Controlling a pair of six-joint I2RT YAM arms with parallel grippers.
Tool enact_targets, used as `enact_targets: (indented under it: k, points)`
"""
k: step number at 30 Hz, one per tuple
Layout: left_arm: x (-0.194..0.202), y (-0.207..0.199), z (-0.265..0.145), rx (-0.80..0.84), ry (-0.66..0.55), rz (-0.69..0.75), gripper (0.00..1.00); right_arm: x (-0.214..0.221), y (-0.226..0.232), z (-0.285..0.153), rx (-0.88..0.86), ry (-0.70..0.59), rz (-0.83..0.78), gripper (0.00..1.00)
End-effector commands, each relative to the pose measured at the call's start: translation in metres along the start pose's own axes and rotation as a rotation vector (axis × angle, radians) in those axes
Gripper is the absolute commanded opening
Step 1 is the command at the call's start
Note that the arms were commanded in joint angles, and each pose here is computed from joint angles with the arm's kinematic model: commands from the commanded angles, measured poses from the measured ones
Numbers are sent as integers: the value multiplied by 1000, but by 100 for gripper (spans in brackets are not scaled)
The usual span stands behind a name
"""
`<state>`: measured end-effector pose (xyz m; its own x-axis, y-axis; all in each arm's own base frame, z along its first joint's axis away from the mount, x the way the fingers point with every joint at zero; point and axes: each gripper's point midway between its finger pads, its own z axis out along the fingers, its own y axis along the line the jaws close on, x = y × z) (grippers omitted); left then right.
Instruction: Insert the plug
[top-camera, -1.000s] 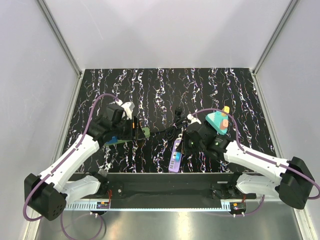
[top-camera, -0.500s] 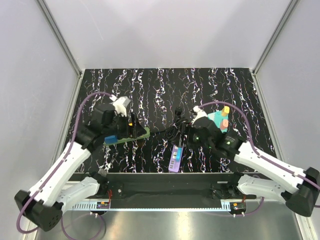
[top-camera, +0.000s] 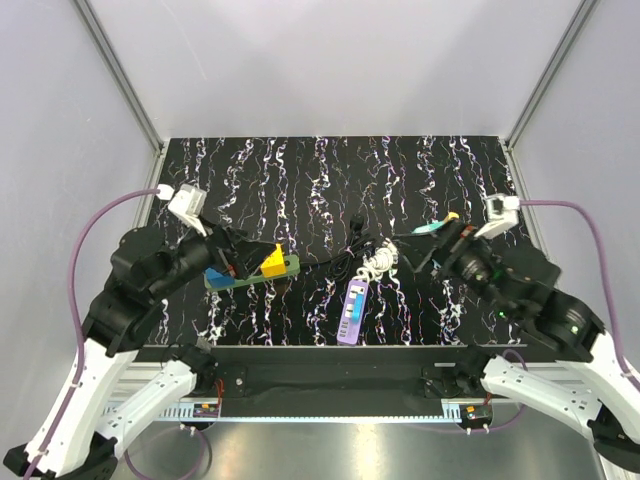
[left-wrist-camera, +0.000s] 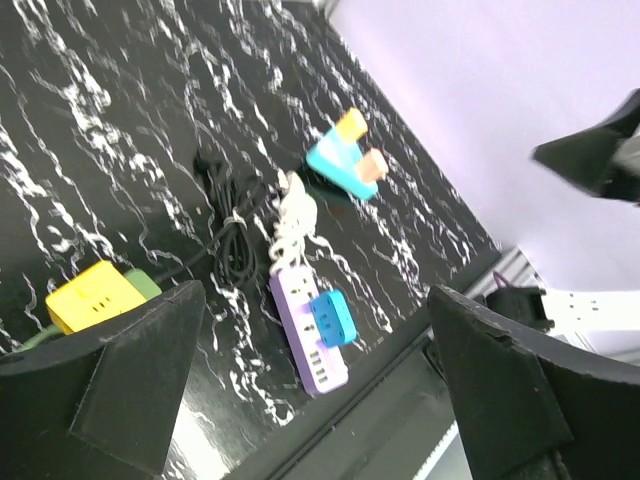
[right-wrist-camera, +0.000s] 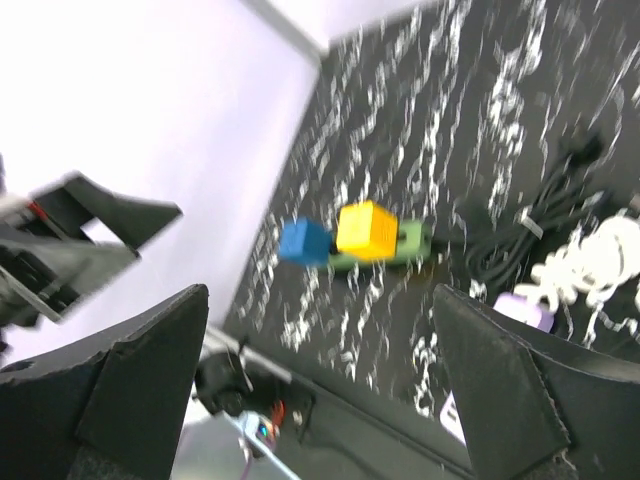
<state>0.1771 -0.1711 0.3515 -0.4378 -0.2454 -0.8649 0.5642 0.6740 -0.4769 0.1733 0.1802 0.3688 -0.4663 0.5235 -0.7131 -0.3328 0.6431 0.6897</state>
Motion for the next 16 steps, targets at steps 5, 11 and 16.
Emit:
enact_targets:
  k: [5, 11, 16]
  points:
    - [-37, -13, -18, 28, -173, 91, 99, -29, -17, -20, 80, -115, -51, 100]
    - [-42, -18, -22, 45, -197, 106, 99, -25, -24, -20, 98, -109, -68, 100]
    - [-47, -18, -25, 41, -219, 116, 99, -30, -26, -26, 100, -134, -61, 100]
